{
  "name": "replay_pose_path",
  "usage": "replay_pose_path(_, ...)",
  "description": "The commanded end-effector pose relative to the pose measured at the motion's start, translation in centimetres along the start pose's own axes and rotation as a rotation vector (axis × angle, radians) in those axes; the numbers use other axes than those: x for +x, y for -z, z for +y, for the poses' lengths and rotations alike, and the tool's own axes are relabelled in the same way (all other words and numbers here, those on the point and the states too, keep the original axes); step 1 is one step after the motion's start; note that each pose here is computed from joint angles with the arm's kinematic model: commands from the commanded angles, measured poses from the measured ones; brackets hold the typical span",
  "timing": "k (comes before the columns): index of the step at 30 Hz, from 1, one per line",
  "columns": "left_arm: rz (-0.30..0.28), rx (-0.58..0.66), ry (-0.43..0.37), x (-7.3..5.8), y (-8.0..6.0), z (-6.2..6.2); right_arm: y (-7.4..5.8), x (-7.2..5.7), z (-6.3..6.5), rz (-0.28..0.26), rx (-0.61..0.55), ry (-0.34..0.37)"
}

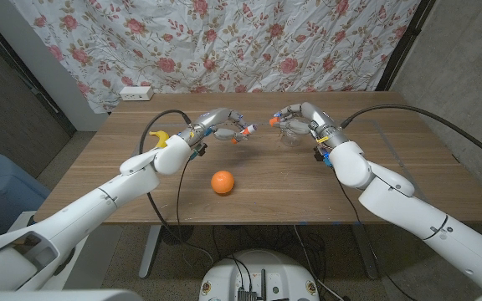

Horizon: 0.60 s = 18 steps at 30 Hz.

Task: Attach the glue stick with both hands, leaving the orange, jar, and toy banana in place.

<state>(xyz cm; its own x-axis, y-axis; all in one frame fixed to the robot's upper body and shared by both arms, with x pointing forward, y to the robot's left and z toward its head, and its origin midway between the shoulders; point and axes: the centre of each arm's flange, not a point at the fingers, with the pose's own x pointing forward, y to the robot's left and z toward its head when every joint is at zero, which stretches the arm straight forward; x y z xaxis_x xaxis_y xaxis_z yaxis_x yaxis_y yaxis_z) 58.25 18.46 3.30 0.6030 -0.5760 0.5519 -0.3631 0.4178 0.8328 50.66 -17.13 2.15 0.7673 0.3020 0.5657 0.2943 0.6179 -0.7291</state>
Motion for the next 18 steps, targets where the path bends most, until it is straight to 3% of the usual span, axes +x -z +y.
replay_pose_path(1,-0.021,0.000,0.002,0.56,-0.39,-0.02,-0.05,0.70,0.06,-0.007,0.001,-0.021)
replay_pose_path(18,-0.037,-0.003,0.005,1.00,-0.58,0.03,-0.64,1.57,0.58,-0.026,-0.004,-0.040)
